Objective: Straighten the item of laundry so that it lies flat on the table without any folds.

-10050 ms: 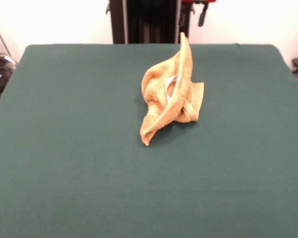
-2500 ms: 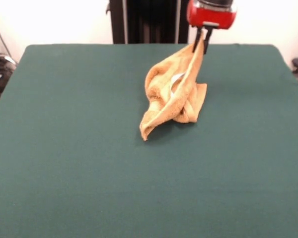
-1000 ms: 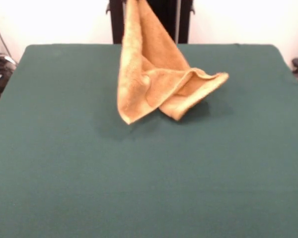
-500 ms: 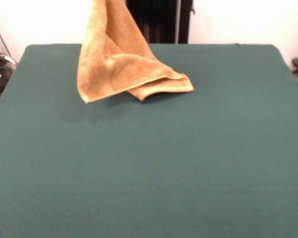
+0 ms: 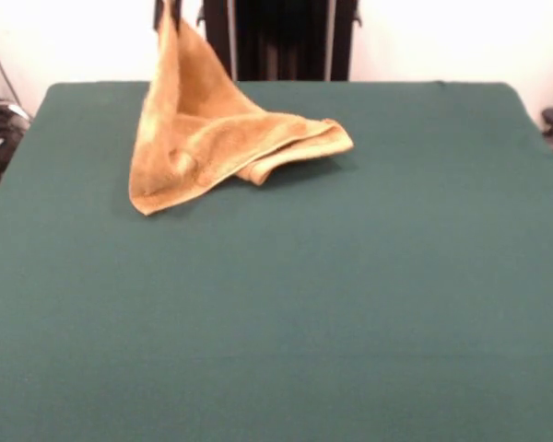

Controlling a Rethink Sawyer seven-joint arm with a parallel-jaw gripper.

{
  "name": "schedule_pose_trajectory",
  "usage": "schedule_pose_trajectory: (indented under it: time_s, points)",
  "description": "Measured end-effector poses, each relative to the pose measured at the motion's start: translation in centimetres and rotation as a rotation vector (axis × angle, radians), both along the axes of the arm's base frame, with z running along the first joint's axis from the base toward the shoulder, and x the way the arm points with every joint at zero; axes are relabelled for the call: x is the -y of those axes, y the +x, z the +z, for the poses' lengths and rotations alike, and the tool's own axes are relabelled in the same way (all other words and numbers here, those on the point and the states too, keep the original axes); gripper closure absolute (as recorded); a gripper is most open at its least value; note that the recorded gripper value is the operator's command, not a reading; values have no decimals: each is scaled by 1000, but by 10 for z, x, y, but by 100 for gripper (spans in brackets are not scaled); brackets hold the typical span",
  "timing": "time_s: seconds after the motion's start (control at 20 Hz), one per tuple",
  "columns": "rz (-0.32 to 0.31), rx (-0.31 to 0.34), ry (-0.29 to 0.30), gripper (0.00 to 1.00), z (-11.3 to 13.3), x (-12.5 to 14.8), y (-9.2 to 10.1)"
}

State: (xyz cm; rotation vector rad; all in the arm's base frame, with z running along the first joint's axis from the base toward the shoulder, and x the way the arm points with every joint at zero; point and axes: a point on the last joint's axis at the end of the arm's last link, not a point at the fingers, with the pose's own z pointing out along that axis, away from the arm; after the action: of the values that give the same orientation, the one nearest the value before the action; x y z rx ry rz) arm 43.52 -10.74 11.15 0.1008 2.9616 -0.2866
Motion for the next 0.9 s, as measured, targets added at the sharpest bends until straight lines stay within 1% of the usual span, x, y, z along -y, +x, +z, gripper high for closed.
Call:
schedule_pose_trajectory:
  time_s: [0.15, 0.2, 0.35, 0.6, 0.9]
  points:
    - [58, 12, 14, 100, -17, -11, 1]
    - [140, 2, 48, 0, -41, -35, -3]
    - [151, -4, 55, 0, -45, -39, -4]
    - [180, -37, 82, 0, -60, -52, -12]
    - [198, -44, 86, 0, -62, -61, -12]
